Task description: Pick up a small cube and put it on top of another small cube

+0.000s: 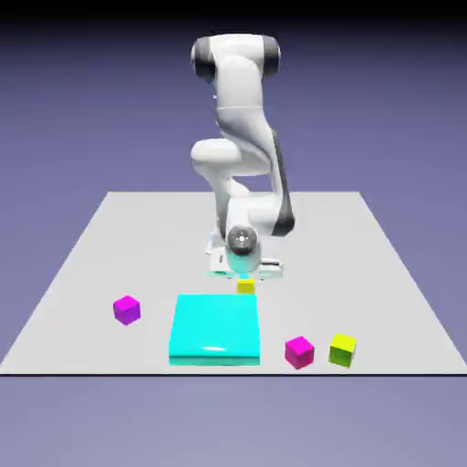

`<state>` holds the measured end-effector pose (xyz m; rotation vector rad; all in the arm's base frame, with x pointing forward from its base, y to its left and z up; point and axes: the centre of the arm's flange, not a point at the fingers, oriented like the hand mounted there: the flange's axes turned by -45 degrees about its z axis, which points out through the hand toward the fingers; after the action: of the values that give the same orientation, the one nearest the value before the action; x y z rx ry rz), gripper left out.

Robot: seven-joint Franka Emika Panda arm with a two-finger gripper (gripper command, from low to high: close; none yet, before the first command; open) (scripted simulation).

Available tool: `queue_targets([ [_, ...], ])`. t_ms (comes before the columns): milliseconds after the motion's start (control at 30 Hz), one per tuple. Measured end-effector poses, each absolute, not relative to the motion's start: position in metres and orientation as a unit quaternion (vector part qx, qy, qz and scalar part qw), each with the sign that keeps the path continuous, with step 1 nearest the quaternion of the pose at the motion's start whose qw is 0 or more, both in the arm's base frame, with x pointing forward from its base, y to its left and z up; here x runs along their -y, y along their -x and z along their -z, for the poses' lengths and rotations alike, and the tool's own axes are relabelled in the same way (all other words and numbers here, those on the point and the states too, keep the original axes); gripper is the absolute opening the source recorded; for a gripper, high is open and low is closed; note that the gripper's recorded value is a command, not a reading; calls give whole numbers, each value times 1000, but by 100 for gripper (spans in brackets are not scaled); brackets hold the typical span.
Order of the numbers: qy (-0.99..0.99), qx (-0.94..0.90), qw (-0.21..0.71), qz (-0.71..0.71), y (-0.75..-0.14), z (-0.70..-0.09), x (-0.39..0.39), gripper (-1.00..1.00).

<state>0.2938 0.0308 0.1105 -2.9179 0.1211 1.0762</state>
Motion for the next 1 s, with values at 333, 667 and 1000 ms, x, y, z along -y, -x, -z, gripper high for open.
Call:
queue_targets([
  [333,939,-64,1,-338,-330,-166,-20,-100],
  [667,900,-332,46,-278,-444,-182,-33,-100],
  [1000,773,-531,197,-285,-542,-209,-65,-100],
])
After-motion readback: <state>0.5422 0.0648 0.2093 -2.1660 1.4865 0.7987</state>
